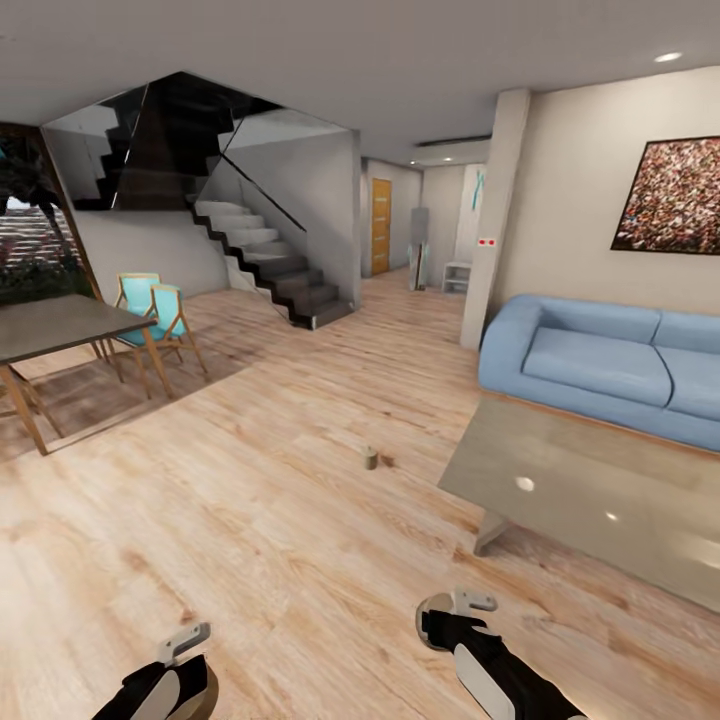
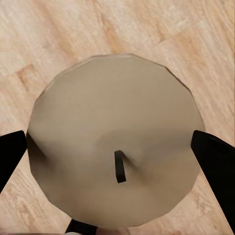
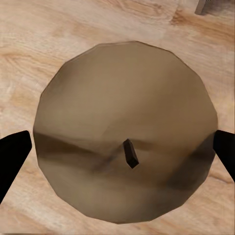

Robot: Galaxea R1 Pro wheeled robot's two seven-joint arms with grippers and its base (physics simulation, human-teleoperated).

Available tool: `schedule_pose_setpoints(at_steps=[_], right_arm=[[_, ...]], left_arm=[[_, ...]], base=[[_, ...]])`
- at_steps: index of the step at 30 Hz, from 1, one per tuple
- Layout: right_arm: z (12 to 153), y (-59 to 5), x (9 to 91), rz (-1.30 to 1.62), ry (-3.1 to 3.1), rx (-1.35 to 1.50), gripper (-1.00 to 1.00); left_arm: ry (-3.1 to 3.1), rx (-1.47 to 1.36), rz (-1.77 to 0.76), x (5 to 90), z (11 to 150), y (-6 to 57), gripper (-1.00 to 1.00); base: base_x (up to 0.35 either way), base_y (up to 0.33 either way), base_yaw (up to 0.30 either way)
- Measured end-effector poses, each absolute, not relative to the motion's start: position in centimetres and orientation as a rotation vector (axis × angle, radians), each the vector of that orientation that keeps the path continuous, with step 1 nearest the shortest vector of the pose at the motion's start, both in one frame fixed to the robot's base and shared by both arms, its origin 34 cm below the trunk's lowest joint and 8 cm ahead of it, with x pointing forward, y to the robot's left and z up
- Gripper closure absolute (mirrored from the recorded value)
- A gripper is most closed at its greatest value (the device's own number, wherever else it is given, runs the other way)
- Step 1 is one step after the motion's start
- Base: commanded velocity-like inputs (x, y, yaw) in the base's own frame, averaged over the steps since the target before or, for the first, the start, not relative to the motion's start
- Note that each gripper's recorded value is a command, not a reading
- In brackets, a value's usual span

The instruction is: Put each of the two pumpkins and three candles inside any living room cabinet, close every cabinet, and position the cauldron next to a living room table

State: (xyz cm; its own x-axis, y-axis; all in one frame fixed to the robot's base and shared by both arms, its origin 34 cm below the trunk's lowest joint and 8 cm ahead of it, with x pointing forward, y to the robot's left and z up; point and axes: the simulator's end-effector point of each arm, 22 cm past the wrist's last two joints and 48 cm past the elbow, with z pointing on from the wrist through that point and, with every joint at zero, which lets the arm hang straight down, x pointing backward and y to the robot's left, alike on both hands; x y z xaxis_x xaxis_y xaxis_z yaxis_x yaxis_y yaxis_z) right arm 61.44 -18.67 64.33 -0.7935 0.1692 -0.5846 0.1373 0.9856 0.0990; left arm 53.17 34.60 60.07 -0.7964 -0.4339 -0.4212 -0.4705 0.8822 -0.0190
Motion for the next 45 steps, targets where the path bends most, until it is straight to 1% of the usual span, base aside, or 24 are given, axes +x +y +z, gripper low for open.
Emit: schedule_pose_setpoints(at_steps=[45], right_arm=[[64.2,-19.13,61.43,0.037,2.494,0.182,1.0]], left_arm=[[2.63,-0.664,0.122,53.17,60.08,34.67,1.0]], base=[[0.0,0.0,0.29]])
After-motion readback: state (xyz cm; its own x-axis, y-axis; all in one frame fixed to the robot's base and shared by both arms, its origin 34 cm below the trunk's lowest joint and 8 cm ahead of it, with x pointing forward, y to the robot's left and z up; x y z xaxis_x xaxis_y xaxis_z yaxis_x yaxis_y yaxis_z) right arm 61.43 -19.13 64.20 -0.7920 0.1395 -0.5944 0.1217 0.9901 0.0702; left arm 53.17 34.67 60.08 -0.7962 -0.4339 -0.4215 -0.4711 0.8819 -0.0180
